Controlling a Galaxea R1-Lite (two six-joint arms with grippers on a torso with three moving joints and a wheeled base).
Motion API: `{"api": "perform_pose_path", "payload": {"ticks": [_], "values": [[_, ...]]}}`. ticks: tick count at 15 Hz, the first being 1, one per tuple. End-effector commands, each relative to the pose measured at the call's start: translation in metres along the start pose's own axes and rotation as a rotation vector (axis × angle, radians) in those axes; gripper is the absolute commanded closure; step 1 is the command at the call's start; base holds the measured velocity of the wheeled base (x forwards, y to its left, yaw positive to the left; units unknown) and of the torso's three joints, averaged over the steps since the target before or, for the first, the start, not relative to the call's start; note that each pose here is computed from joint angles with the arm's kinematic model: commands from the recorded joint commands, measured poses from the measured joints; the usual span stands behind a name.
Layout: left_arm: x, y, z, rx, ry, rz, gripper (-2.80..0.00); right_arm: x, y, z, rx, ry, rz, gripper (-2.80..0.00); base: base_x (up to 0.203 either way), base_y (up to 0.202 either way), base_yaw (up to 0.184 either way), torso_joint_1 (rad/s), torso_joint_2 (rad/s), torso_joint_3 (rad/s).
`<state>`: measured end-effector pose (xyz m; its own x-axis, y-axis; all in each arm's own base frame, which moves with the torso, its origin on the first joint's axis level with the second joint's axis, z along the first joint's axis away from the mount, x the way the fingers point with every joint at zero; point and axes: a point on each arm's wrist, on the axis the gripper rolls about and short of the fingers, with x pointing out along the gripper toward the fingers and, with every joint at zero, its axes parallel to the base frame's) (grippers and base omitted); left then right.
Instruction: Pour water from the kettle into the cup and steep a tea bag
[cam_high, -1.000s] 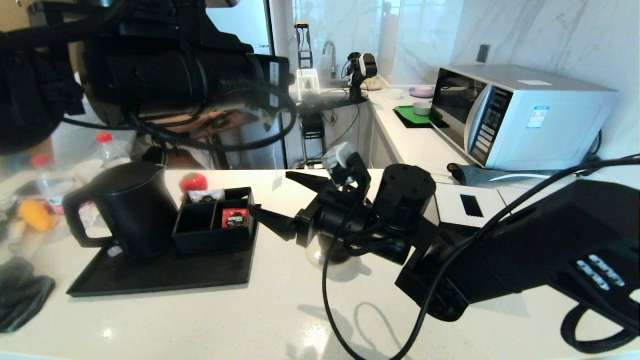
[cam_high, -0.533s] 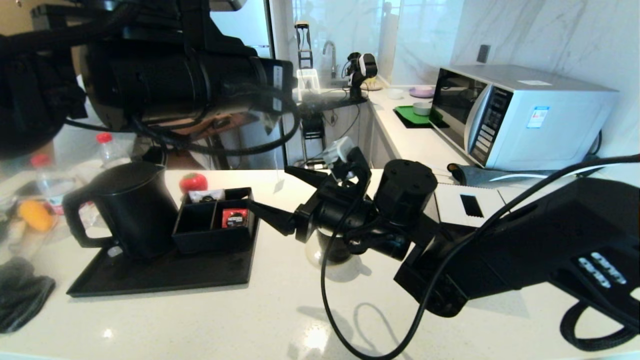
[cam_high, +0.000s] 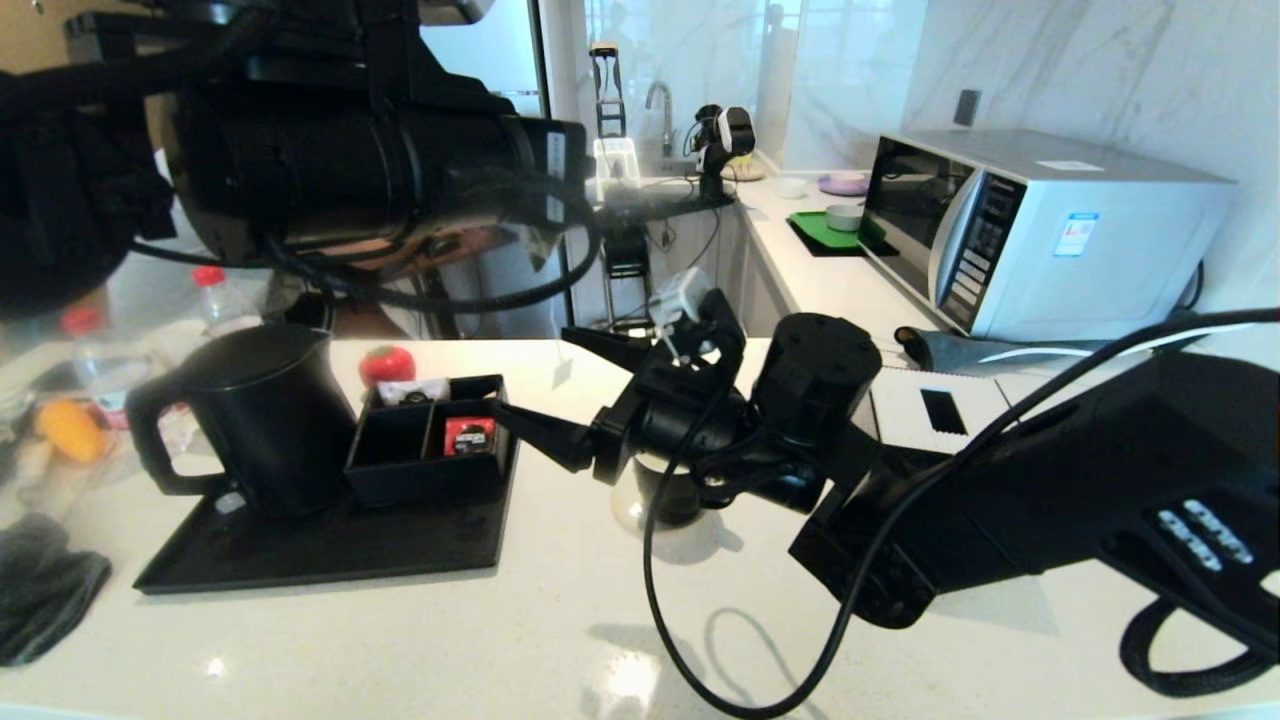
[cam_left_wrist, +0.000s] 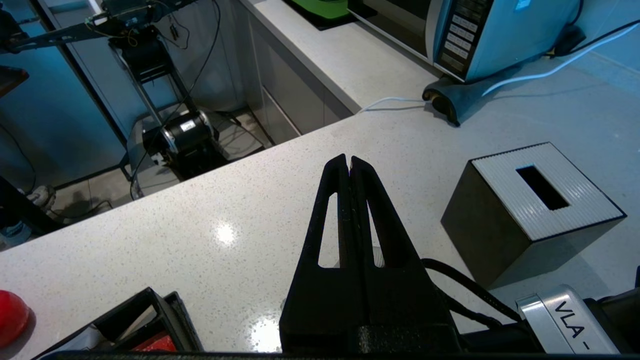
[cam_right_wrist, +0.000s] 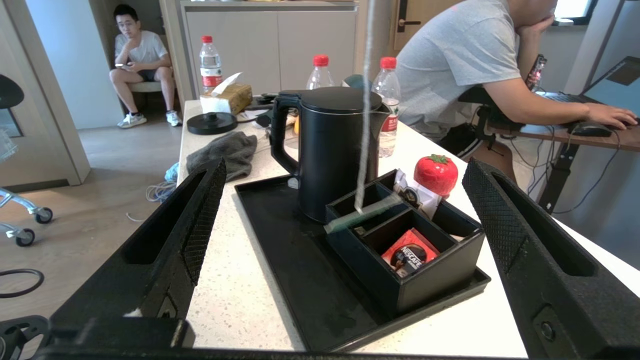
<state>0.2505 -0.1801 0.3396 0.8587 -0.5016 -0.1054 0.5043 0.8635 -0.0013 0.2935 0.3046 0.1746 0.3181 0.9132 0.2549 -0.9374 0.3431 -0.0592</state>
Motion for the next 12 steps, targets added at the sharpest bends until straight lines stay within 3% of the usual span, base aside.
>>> {"api": "perform_pose_path", "payload": {"ticks": [1, 11, 12], "values": [[0.0010, 0.0000, -0.0004, 0.000, 0.001, 0.002, 0.00, -0.0006, -0.0004, 0.0020, -0.003, -0.005, 0.002, -2.80, 0.000, 0.000, 0.000, 0.000, 0.00, 0.000], [0.0004, -0.0004, 0.0000, 0.000, 0.000, 0.000, 0.00, -0.0012, -0.0003, 0.0009, -0.007, -0.005, 0.000, -2.80, 0.000, 0.000, 0.000, 0.000, 0.00, 0.000], [0.0004, -0.0004, 0.0000, 0.000, 0.000, 0.000, 0.00, -0.0012, -0.0002, 0.0011, -0.010, -0.007, 0.002, 0.00, 0.000, 0.000, 0.000, 0.000, 0.00, 0.000]]}}
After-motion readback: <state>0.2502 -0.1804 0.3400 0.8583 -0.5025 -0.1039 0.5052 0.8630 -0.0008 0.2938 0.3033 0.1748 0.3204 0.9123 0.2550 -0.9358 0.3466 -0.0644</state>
